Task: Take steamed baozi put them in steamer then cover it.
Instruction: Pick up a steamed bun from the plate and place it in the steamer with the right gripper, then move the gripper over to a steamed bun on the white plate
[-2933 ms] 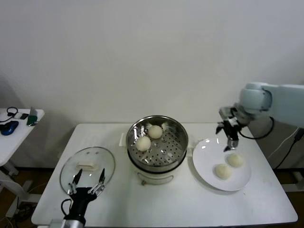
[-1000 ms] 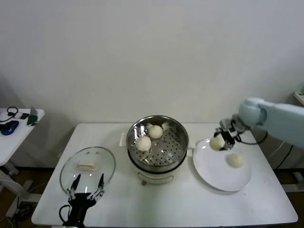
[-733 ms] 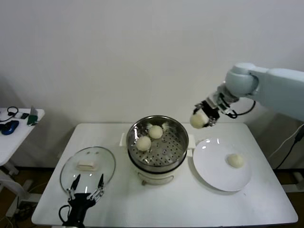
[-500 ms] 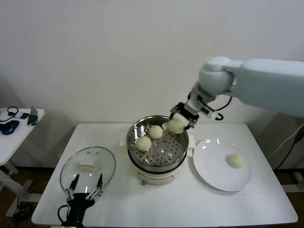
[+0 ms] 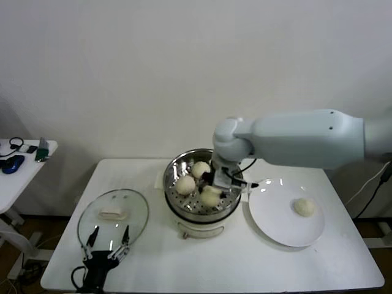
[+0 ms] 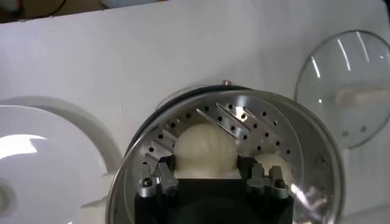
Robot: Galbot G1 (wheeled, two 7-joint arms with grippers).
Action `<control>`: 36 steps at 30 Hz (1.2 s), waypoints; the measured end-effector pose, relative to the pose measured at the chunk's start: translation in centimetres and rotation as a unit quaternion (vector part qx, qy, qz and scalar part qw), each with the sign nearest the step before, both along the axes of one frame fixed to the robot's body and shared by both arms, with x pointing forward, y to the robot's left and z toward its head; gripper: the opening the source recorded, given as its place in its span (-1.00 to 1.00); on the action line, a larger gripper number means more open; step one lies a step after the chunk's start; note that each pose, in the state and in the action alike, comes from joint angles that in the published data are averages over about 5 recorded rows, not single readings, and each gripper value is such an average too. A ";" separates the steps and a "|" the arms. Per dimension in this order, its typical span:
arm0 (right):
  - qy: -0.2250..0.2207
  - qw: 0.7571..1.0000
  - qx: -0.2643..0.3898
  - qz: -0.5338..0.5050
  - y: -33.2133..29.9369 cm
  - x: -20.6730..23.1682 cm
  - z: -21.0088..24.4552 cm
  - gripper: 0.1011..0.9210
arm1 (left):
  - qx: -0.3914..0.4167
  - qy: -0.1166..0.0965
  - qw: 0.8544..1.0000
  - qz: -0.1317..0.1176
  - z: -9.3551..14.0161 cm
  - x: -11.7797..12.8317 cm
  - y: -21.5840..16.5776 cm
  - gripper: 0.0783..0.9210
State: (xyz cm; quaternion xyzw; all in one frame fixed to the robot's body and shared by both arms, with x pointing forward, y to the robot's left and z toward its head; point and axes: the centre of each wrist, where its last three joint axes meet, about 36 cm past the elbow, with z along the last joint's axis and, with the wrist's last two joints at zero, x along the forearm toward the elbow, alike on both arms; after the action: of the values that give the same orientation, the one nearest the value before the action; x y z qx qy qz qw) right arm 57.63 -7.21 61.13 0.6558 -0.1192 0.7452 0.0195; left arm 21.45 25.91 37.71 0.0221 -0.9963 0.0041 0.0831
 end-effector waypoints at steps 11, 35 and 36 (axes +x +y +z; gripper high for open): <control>-0.013 1.000 0.010 0.027 1.2 0.5 -2.4 0.60 | 0.002 -0.002 1.000 -0.002 0.2 0.1 -0.2 0.77; 0.006 0.938 0.030 -0.346 -19.9 6.8 10.6 0.76 | -0.003 -0.012 1.000 -0.008 0.7 0.4 -1.0 0.77; 0.008 0.929 0.033 -0.369 -21.5 6.7 10.3 0.76 | -0.003 -0.013 1.000 -0.008 0.7 0.5 -1.0 0.77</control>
State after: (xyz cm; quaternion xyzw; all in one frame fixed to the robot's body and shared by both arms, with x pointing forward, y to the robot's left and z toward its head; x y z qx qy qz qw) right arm 64.30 -28.71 71.44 0.5716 -0.3768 0.6762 0.2722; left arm 21.94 24.87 38.42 0.0136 -0.9974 0.0068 0.0700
